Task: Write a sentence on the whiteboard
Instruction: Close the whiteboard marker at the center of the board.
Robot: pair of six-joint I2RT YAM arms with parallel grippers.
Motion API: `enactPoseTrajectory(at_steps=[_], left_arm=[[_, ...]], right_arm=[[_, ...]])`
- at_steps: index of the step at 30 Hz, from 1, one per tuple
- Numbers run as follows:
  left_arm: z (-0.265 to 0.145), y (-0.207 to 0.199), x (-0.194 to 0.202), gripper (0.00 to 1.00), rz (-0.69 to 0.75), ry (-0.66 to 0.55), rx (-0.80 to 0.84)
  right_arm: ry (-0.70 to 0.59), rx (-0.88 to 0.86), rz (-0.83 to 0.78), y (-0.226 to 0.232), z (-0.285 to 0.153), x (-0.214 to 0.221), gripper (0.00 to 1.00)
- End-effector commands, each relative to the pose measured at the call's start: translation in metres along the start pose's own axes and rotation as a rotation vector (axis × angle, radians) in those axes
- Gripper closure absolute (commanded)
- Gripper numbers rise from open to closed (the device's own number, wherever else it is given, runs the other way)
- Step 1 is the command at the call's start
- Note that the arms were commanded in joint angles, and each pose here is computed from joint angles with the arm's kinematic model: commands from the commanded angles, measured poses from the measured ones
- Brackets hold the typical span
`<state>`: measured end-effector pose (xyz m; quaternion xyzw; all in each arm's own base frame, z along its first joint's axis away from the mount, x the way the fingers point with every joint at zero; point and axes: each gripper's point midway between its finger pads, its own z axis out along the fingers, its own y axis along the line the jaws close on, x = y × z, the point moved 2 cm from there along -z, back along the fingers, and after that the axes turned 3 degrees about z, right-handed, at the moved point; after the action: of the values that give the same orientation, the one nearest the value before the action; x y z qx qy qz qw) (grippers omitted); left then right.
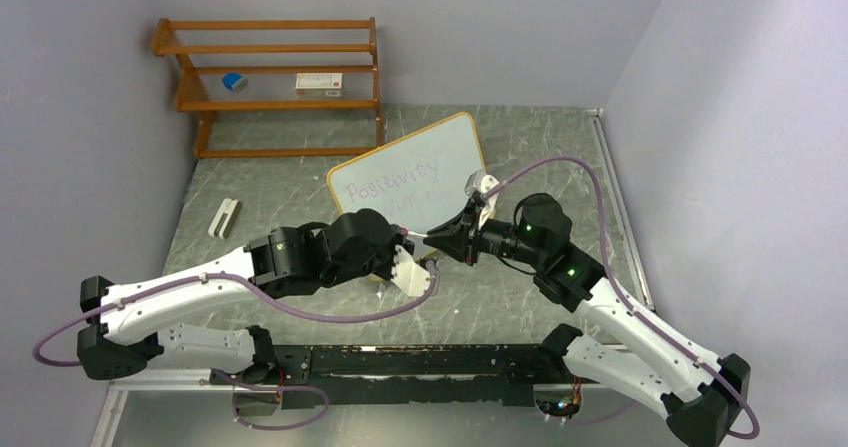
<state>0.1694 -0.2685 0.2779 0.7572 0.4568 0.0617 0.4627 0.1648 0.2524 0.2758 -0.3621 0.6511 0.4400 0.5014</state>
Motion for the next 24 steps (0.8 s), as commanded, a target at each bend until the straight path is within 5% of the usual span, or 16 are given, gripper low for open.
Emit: enactPoseTrajectory(at_steps=[1, 5, 16, 24], left_arm=[[-0.012, 0.01, -0.015, 0.95, 0.044, -0.015, -0.005], [-0.017, 0.017, -0.014, 0.93, 0.057, 0.021, -0.028], [-0.037, 0.047, -0.013, 0.2, 0.0, 0.043, -0.167], [-0.051, 0.091, -0.023, 0.01, -0.629, -0.023, -0.497]], right_arm=[[-0.068, 0.0, -0.011, -0.005, 0.007, -0.004, 1.0], [-0.132, 0.023, -0.024, -0.01, 0.01, -0.007, 1.0], [-0.253, 0.1, -0.118, -0.027, 0.012, -0.018, 1.0], [-0.427, 0.172, -0.199, -0.04, 0.008, -0.026, 1.0]])
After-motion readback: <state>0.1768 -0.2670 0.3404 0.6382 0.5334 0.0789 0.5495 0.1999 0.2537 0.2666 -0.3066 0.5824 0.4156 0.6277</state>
